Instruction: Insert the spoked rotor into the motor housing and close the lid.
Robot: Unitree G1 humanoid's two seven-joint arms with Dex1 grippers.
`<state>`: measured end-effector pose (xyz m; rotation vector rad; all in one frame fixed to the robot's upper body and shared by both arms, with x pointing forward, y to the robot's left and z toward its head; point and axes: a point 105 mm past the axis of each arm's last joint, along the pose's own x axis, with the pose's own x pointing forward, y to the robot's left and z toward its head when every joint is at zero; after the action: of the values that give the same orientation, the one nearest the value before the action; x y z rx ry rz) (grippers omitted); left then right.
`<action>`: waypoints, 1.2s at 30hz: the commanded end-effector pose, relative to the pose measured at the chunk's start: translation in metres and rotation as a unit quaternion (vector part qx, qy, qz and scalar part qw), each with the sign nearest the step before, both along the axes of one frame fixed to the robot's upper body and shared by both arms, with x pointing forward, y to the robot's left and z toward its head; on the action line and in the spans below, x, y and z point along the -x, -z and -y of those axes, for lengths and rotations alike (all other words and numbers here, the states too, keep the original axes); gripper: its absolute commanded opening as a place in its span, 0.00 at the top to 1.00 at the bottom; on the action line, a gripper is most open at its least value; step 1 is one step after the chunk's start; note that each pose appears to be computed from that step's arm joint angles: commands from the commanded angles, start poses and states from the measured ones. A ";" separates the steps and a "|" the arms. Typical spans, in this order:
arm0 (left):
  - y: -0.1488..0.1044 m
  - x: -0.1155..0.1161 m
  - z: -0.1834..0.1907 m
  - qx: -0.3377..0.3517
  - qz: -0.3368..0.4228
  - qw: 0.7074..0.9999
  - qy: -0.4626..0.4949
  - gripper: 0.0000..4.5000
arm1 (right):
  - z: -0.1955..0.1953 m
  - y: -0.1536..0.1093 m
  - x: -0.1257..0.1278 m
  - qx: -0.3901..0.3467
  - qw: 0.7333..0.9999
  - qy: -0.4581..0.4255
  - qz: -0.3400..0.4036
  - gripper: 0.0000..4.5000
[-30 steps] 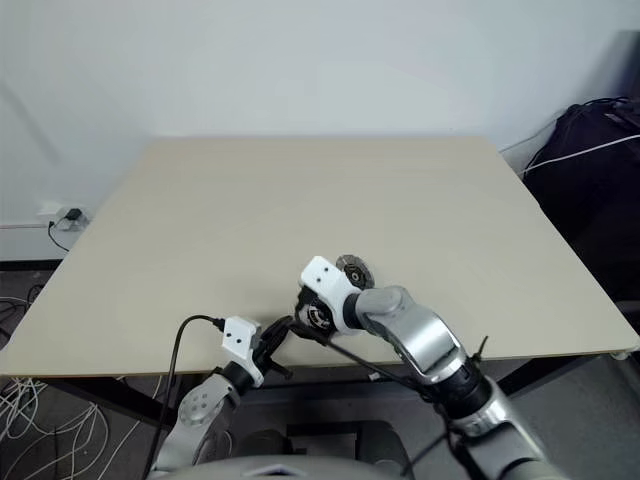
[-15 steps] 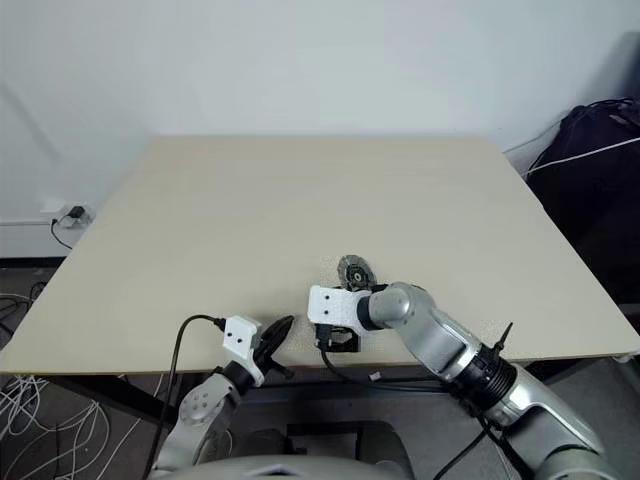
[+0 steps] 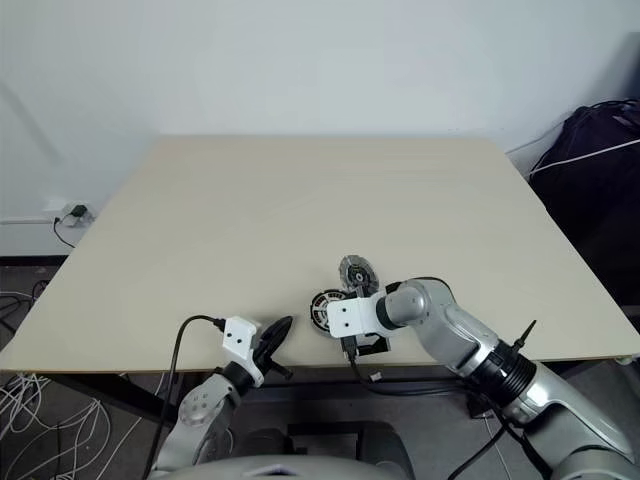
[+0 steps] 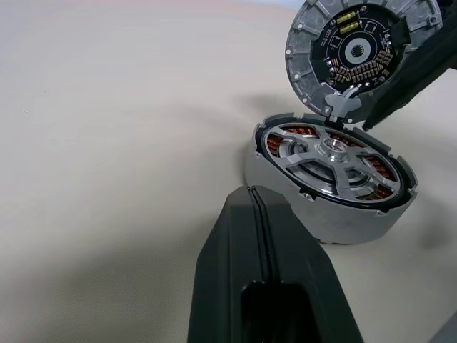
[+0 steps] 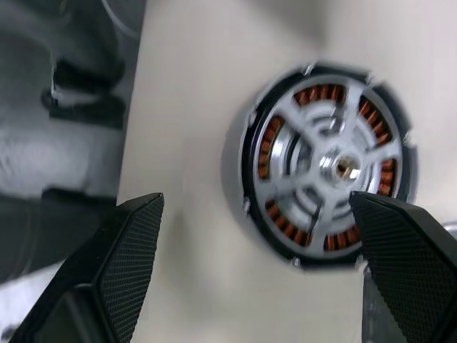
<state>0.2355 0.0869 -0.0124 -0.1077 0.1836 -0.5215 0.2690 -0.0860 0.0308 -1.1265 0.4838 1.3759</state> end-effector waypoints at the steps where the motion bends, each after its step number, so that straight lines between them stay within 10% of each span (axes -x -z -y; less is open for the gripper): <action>1: -0.009 -0.003 0.001 0.004 0.018 1.000 0.002 1.00 | 0.002 -0.007 -0.004 0.013 1.000 -0.018 0.018 0.01; 6: -0.008 -0.003 0.001 0.004 0.016 1.000 0.001 1.00 | 0.002 -0.006 -0.006 0.019 0.999 -0.025 0.021 0.01; 12: -0.007 -0.003 0.001 0.004 0.015 1.000 0.000 1.00 | -0.002 0.000 -0.009 0.019 0.999 -0.025 0.023 0.42; 27: -0.006 -0.003 0.000 0.004 0.016 1.000 -0.004 1.00 | -0.006 0.003 -0.013 0.020 0.999 -0.030 0.021 0.42; 36: -0.008 -0.002 0.002 0.005 0.017 1.000 -0.003 1.00 | -0.005 0.003 -0.013 0.020 0.999 -0.030 0.019 0.97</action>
<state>0.2339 0.0864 -0.0138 -0.1140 0.1890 -0.5148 0.2741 -0.0808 0.0179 -1.1934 0.4893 1.4322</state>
